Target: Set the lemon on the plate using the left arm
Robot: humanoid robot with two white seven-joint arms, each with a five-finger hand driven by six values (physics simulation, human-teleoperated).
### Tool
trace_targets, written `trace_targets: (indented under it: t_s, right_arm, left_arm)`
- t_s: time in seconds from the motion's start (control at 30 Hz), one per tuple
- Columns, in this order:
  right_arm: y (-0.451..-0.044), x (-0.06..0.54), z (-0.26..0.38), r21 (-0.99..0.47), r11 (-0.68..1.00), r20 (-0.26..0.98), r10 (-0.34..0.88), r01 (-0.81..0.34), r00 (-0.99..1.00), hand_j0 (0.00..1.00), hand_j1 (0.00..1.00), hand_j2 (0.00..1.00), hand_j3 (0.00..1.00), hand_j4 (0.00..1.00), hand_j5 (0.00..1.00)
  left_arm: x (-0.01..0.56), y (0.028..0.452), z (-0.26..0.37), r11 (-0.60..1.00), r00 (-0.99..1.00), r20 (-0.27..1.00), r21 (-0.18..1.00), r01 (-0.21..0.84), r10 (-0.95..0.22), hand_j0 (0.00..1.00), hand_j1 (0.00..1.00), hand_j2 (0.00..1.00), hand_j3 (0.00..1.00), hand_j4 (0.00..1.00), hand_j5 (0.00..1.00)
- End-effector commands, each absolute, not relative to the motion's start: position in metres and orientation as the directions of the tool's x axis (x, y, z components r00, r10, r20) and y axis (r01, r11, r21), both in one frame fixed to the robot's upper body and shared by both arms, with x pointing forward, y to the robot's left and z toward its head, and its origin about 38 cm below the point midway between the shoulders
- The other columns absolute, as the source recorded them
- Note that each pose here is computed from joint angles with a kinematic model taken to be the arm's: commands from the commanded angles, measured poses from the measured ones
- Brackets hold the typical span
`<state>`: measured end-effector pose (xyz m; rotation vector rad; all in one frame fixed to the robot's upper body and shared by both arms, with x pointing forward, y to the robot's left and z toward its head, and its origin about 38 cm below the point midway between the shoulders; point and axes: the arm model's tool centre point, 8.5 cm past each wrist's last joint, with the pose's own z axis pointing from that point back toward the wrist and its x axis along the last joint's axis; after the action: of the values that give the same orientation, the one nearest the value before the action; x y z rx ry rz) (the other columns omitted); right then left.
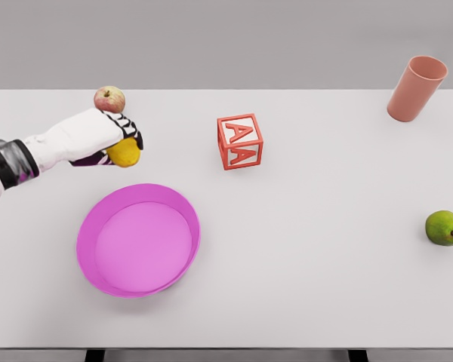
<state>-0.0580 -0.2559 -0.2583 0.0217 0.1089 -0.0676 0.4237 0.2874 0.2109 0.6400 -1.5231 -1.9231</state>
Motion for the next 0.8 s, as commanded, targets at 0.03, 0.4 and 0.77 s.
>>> trace_targets:
  t_s: [0.03,0.4,0.77]
  right_arm:
    - [-0.256,-0.058,-0.258,0.018,0.997,-0.110,-0.066,0.068,0.992,1.00,1.00,1.00,1.00,1.00,1.00]
    - [-0.256,-0.058,-0.258,0.018,0.997,-0.110,-0.066,0.068,0.992,1.00,1.00,1.00,1.00,1.00,1.00]
    - [-0.256,-0.058,-0.258,0.018,0.997,-0.110,-0.066,0.068,0.992,1.00,1.00,1.00,1.00,1.00,1.00]
  left_arm:
    - [0.419,0.285,0.214,-0.158,-0.712,-0.010,0.977,0.142,-0.703,0.45,0.45,0.45,0.45,0.45,0.45]
    - [0.396,0.283,0.210,-0.151,-0.719,-0.014,0.980,0.127,-0.695,0.45,0.45,0.45,0.45,0.45,0.45]
    - [0.369,0.272,0.203,-0.144,-0.744,-0.006,0.982,0.122,-0.668,0.47,0.47,0.47,0.47,0.47,0.47]
